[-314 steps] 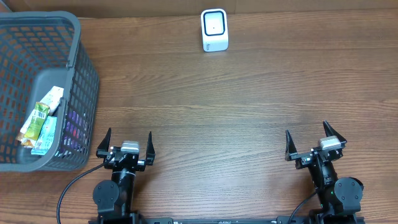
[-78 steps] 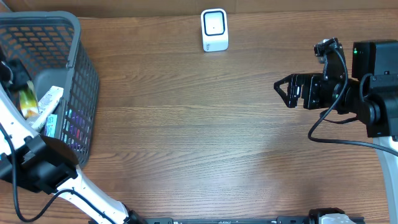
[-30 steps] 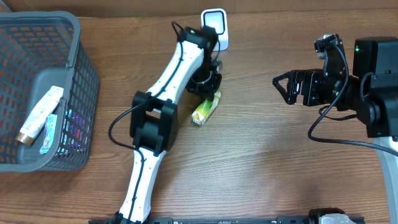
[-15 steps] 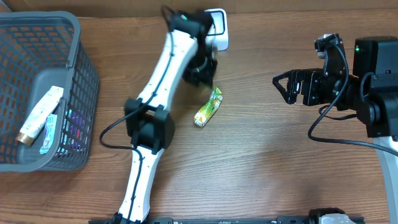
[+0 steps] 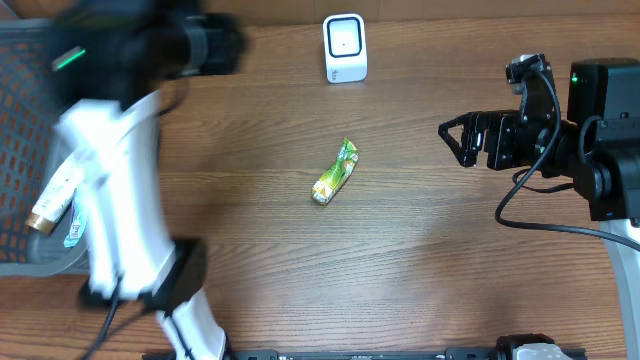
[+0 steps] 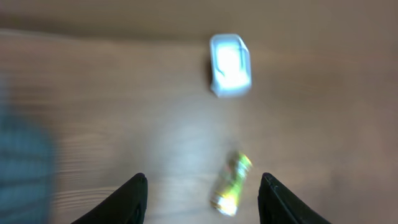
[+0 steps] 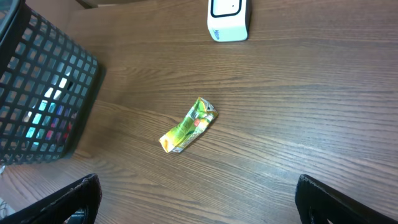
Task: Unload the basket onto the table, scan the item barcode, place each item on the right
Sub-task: 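Return the left gripper into the basket and grasp the mint-green packet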
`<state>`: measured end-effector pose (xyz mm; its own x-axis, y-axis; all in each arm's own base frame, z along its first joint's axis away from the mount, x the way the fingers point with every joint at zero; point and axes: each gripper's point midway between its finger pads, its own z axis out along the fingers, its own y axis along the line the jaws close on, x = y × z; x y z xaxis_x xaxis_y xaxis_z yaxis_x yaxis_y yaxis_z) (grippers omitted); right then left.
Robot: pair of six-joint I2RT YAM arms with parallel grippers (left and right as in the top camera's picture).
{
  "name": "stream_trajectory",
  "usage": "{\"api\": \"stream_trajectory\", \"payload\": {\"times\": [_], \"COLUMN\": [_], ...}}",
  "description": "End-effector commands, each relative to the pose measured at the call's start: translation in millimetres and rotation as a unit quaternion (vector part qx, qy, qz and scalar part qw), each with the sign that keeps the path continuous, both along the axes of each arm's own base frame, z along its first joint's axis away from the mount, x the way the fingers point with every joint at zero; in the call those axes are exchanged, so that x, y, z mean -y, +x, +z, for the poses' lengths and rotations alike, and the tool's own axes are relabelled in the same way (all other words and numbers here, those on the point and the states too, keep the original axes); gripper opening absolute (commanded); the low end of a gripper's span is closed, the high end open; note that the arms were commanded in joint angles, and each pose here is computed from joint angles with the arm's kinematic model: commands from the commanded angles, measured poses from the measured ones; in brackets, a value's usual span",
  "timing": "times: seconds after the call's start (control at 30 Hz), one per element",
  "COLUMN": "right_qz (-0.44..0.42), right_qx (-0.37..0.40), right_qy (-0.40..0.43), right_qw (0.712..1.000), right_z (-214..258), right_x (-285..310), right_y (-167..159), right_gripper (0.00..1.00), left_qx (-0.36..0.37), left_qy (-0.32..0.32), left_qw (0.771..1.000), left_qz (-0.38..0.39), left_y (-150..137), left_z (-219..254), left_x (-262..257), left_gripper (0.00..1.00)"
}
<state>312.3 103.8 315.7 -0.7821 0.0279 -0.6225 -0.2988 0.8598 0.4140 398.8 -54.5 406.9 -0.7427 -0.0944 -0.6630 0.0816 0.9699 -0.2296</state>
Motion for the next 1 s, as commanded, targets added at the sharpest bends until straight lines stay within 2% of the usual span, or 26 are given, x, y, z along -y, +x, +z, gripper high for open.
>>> {"api": "stream_trajectory", "payload": {"times": [0.0,0.03,0.07,0.13,0.17,0.23,0.27,0.4,0.53,0.7,0.8,0.97], "right_qz": [0.003,0.003,0.003,0.003,0.003,0.003,0.003,0.003,0.003,0.003,0.003,0.003], "right_qx": [0.014,0.014,0.014,0.014,0.014,0.014,0.014,0.012,0.008,0.008,-0.002,-0.011], "right_qy": [0.004,0.004,0.004,0.004,0.004,0.004,0.004,0.004,0.004,0.004,0.003,0.002], "right_qw": [1.0,1.0,1.0,1.0,1.0,1.0,1.0,1.0,1.0,1.0,1.0,1.0], "right_z": [10.6,10.6,10.6,10.6,10.6,10.6,10.6,10.0,8.7,8.8,5.9,3.2], "right_x": [-2.4,-2.4,-2.4,-2.4,-2.4,-2.4,-2.4,-2.3,-2.2,-2.3,-2.0,-1.7], "right_y": [0.7,0.7,0.7,0.7,0.6,0.7,0.7,0.0,-1.3,-1.3,-4.4,-7.6], "right_gripper": [1.0,1.0,1.0,1.0,1.0,1.0,1.0,1.0,1.0,1.0,1.0,1.0], "left_qx": [0.071,0.076,0.077,0.066,0.043,0.011,-0.022,-0.108,-0.155,-0.156,-0.187,-0.241], "left_qy": [0.016,0.02,0.024,0.027,0.028,0.025,0.025,-0.004,-0.025,-0.024,-0.056,-0.046], "left_qw": [0.99,0.986,0.981,0.973,0.963,0.953,0.94,0.917,0.9,0.897,0.877,0.874], "left_qz": [0.124,0.146,0.174,0.221,0.264,0.303,0.34,0.385,0.406,0.413,0.439,0.42], "left_y": [-48.5,-57.7,-68.5,-87.9,-105.1,-120.8,-134.9,-154.4,-159.7,-145.4,-142.1,-132.9], "left_z": [53.5,57.8,60.1,57.3,46.6,30.0,11.9,-38.5,-81.9,-118.4,-151.2,-203.1], "left_x": [-72.3,-86.3,-103.3,-131.2,-154.5,-175.0,-194.4,-227.0,-255.7,-281.7,-286.1,-301.9], "left_gripper": [0.58,0.81,1.0,1.0,0.99,1.0,1.0,1.0,1.0,0.99,1.0,1.0]}}
